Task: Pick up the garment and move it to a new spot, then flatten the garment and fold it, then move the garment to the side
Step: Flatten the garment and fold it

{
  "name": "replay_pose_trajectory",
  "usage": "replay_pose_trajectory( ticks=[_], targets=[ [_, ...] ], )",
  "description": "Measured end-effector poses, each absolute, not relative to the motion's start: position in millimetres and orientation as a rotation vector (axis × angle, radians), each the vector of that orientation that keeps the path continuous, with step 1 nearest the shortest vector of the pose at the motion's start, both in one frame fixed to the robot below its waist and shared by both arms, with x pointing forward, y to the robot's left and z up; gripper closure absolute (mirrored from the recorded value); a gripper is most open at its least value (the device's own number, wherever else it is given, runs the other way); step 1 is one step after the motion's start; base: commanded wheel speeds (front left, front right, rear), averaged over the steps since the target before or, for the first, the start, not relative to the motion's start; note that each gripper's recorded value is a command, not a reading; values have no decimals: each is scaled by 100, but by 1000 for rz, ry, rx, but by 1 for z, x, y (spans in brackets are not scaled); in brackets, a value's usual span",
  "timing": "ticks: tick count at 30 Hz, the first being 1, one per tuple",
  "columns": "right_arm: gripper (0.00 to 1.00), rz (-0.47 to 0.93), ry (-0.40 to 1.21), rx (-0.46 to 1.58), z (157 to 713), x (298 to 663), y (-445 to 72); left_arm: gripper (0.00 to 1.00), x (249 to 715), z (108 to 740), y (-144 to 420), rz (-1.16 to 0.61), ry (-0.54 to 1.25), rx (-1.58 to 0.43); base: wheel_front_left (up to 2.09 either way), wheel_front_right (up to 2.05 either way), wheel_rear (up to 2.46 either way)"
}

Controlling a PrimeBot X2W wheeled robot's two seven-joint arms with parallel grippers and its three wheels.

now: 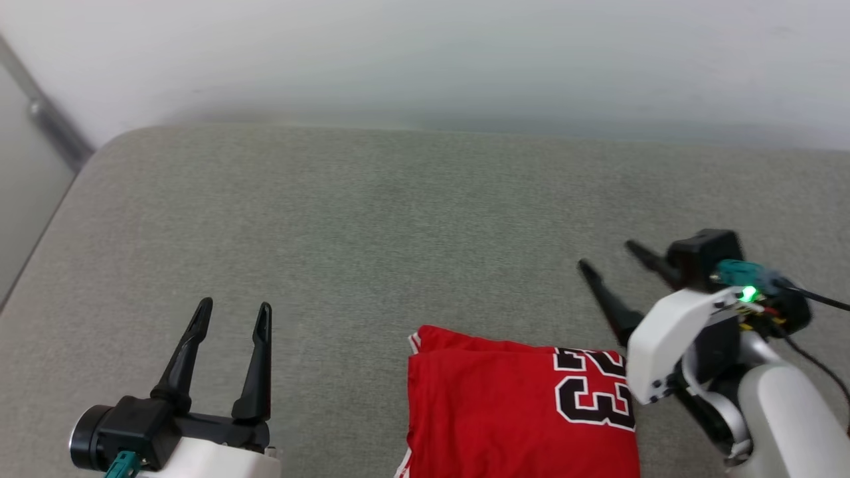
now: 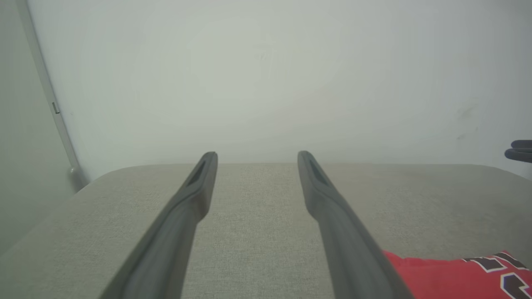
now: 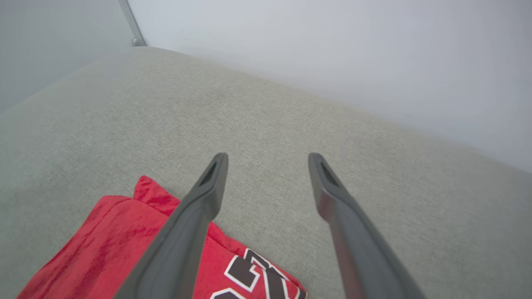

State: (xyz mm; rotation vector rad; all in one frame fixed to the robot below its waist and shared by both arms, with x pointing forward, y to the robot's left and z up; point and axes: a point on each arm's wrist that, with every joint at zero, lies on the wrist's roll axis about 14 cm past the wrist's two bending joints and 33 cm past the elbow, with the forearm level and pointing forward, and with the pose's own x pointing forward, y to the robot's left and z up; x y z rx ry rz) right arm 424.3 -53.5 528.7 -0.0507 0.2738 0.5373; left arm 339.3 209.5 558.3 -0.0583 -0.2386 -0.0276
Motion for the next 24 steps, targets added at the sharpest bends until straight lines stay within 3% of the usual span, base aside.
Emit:
replay_pose_trajectory(
  ticks=[6, 12, 24],
  targets=[
    [0, 380, 98, -110, 550, 437, -114, 0, 350, 557, 194, -77, -235, -71, 0, 0, 0],
    [0, 247, 3, -47, 553, 420, -160, 0, 355, 558, 181, -116, -240, -83, 0, 0, 0],
    [0, 176, -119, 62, 554, 381, -170, 0, 348, 555, 175, -124, -232, -118, 0, 0, 0]
  ],
)
